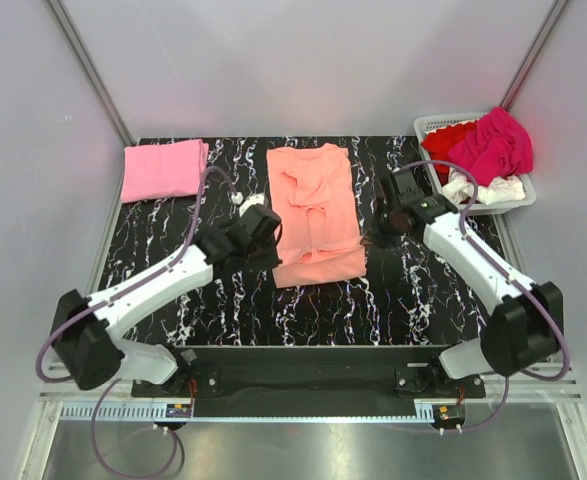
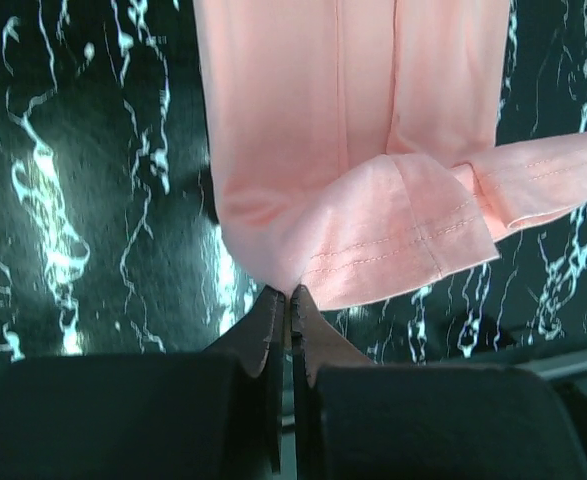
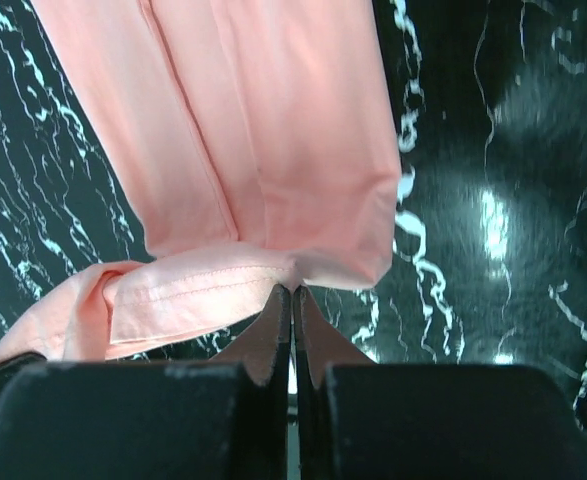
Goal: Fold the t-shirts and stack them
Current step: Fold the tshirt
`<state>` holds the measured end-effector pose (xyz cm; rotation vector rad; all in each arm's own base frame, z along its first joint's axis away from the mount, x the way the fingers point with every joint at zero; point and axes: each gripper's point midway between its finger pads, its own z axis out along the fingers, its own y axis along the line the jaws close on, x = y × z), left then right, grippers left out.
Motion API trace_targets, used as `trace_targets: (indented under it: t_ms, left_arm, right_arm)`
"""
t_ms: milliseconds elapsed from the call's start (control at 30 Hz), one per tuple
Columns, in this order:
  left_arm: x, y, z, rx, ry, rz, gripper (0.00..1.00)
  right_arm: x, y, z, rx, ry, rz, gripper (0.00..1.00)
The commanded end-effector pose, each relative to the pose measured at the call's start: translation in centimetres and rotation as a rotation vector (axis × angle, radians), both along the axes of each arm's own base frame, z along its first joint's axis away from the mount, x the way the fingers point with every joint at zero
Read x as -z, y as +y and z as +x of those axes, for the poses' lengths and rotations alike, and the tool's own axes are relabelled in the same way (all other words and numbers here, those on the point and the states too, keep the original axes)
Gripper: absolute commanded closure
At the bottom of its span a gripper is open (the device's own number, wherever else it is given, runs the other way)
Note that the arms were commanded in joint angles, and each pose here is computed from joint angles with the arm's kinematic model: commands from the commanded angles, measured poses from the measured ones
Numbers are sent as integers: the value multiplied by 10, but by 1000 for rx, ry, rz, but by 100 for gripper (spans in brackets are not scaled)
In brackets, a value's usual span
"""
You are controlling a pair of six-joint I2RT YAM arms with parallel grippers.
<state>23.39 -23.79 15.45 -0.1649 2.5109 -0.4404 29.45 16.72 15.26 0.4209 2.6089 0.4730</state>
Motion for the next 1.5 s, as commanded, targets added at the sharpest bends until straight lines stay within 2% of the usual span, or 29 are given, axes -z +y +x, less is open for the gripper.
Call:
trace_targets:
  t_ms: [0, 400, 1100, 1400, 1467]
  left_arm:
    - [-17, -11, 31, 74, -49, -21, 98]
    - [7, -22, 105, 117, 23, -7, 100]
    - [56, -20, 168, 130, 127, -33, 100]
    - [77, -16, 190, 134, 178, -54, 91]
    - [73, -14, 202, 125, 167, -67, 85]
  right_arm:
    - [-17, 2, 33, -43, -91, -17, 100]
    - [-3, 3, 92, -57, -89, -18, 100]
    - [63, 4, 157, -35, 46, -21, 100]
    - [97, -7, 166, 20, 123, -38, 100]
    - [104, -8, 168, 31, 146, -38, 100]
